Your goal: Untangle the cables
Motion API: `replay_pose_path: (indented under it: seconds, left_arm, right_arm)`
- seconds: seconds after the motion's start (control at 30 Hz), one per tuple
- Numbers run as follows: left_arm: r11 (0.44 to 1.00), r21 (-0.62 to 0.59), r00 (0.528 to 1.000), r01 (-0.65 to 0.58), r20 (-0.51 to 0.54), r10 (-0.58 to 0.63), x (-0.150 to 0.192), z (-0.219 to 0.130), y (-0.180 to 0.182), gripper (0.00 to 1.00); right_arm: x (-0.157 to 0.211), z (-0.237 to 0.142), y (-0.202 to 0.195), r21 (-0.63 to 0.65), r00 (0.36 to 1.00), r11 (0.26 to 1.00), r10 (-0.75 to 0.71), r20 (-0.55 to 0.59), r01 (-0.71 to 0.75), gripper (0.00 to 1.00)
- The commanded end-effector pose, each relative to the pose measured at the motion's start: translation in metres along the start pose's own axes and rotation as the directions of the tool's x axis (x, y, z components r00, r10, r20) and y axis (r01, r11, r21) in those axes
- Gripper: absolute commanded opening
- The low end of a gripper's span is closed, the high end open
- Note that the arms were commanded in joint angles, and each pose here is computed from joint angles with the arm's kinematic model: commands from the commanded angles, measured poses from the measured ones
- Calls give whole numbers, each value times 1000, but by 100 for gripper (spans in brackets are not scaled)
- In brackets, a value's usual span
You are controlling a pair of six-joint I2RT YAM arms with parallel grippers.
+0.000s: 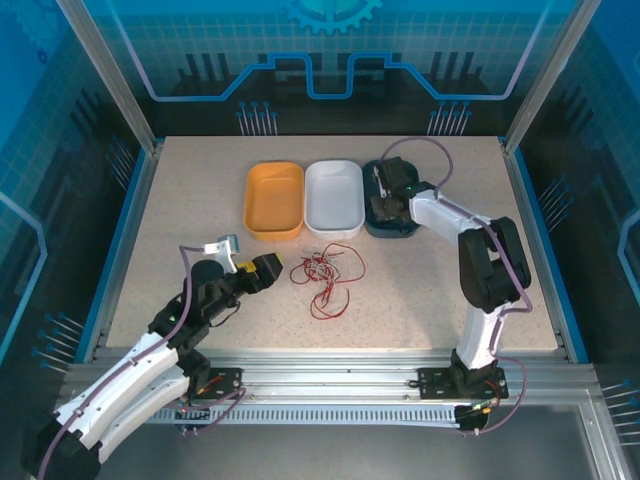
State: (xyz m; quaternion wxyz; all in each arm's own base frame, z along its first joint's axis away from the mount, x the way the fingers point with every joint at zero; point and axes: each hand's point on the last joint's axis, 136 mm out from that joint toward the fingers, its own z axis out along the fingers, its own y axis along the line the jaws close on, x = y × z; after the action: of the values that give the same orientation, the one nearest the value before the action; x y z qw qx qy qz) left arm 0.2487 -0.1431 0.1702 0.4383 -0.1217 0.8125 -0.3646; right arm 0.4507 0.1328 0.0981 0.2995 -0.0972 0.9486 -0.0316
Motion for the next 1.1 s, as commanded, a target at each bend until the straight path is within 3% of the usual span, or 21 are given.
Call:
replay_pose_path:
  seconds: [0.0,0.4,0.6,0.67,0.9,1.07]
  left_arm:
    - [1000,4,1000,5,23,-5,-5,2,1,99]
    - [1000,-5,1000,9,1,-9,-4,6,-1,99]
    - [999,-36,998,24,-55,-26,4,14,3,99]
    - [998,-49,996,34,-78,-37,8,19,5,99]
    - [996,-82,982,18,-188,-33,23,37,4,99]
    - [995,-98,966,-24,-259,-2,38,52,0,99]
  right_arm:
    - [-27,-43,-1,-11,997,1000,11,83,-10,46]
    - [-33,-128,-3,-52,987,996,78,141,-71,52]
    - [-6,-159,27,-132,981,987,108,159,-87,83]
    - [9,-163,37,-163,981,980,135,140,-111,100]
    - [58,-160,61,-287,972,933,234,33,-215,100]
    - [85,-146,77,-317,977,924,202,-69,-214,96]
